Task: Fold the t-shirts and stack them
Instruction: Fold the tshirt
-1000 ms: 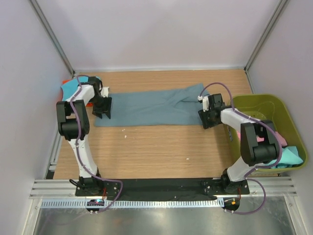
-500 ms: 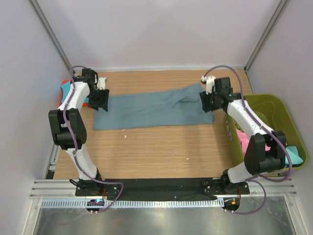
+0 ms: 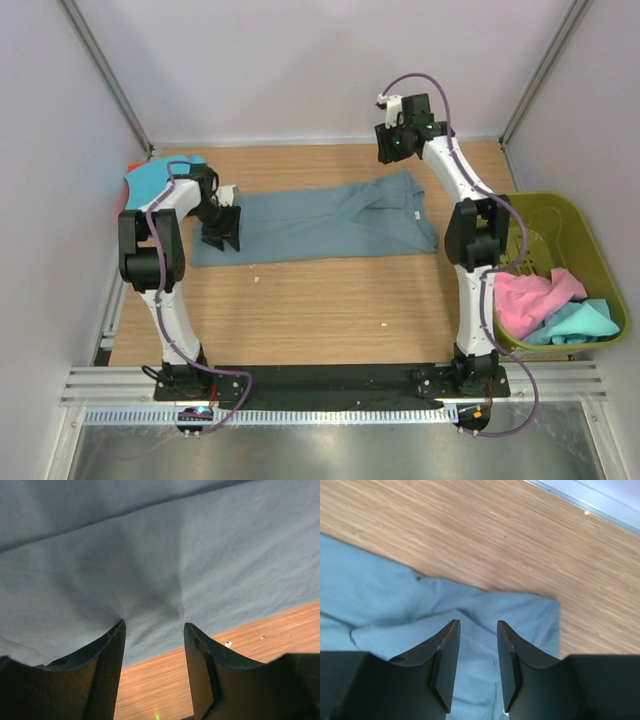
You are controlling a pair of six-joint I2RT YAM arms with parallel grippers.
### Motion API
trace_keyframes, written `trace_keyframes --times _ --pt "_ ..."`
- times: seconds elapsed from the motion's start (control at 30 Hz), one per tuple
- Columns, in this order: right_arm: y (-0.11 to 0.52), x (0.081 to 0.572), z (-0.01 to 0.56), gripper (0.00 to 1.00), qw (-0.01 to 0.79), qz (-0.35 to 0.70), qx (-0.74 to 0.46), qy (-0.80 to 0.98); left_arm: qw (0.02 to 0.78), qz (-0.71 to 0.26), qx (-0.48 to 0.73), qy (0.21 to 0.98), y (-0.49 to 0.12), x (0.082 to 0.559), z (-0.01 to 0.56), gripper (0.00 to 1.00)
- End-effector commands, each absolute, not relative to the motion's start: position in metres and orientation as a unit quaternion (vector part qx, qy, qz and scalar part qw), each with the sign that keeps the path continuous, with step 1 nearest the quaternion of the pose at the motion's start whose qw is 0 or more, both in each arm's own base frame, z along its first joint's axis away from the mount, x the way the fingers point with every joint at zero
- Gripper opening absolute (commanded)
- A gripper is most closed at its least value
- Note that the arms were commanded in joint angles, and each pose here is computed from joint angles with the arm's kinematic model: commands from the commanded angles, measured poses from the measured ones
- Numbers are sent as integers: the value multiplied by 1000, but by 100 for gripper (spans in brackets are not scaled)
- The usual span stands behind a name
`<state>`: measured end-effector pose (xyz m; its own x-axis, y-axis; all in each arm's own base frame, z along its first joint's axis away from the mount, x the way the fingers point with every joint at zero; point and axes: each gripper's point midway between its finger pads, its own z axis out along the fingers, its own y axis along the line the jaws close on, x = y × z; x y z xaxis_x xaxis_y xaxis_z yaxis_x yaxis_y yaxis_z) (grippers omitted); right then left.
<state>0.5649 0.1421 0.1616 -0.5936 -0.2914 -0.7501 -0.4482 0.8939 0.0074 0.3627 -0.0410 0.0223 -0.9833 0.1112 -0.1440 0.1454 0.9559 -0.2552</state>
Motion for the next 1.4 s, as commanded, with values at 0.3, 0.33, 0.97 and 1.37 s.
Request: trace_keyframes --times 0.3,0.33,0.97,1.37 --pt "188 537 123 41 311 138 -223 914 67 -141 48 987 -43 366 7 51" --pt "191 535 119 41 307 141 -227 914 66 -135 47 988 -41 365 6 51" --pt "206 552 74 40 295 105 -225 923 55 -123 64 989 -49 362 -1 51" --pt "207 552 78 2 301 96 -235 919 52 -128 61 988 -51 365 -5 51"
